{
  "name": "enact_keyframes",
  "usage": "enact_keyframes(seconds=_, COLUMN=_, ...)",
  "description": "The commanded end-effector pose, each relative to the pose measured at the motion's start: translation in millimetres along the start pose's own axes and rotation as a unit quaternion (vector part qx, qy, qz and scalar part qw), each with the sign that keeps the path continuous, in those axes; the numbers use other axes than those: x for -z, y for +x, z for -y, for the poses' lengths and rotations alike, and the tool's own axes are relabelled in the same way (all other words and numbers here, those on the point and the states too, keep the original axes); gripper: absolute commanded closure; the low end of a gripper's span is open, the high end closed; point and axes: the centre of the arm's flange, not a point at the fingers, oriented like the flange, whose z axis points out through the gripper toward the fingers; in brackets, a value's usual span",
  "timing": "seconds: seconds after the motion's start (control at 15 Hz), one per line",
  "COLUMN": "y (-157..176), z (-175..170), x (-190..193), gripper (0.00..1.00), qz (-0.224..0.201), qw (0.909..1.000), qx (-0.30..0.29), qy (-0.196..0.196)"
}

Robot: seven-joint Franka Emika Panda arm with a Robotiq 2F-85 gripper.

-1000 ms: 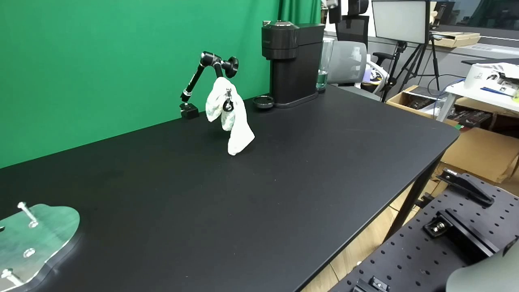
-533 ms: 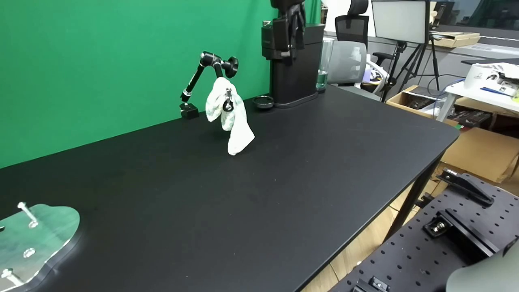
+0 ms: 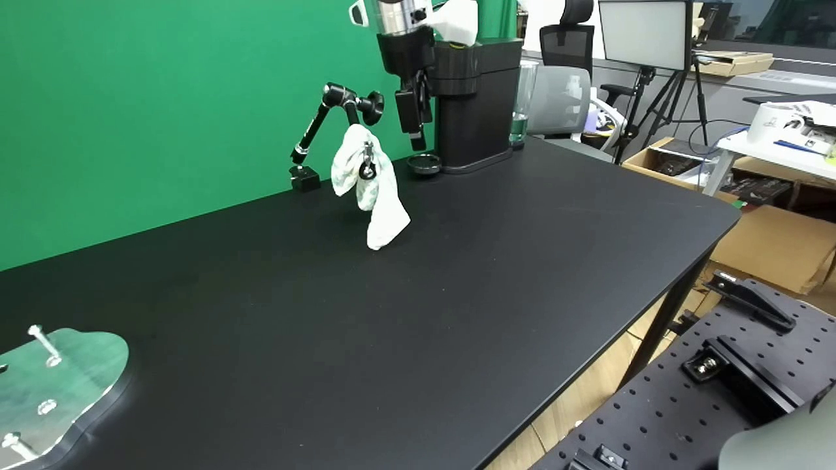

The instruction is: Remove the white cloth from the black stand

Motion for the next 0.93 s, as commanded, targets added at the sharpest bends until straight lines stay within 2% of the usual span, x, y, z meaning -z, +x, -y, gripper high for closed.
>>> enact_keyframes(seconds=0.0, y=30.3, z=3.0, x=-6.7, gripper=0.00, qz=-0.023, qw=0.9976, qx=0.064, qy=0.008)
enact_keyframes(seconds=0.27, y=46.3, z=12.2, x=-12.4, gripper=0.00, qz=-0.035, qw=0.9936, qx=0.106, qy=0.013)
enact_keyframes(seconds=0.33, y=48.2, z=13.0, x=-13.4, gripper=0.19, qz=-0.036, qw=0.9928, qx=0.113, qy=0.014)
enact_keyframes(seconds=0.67, y=53.7, z=14.5, x=-20.9, gripper=0.55, qz=-0.047, qw=0.9915, qx=0.119, qy=0.024)
enact_keyframes(seconds=0.87, y=58.2, z=16.6, x=-27.4, gripper=0.75, qz=-0.071, qw=0.9948, qx=0.050, qy=0.053)
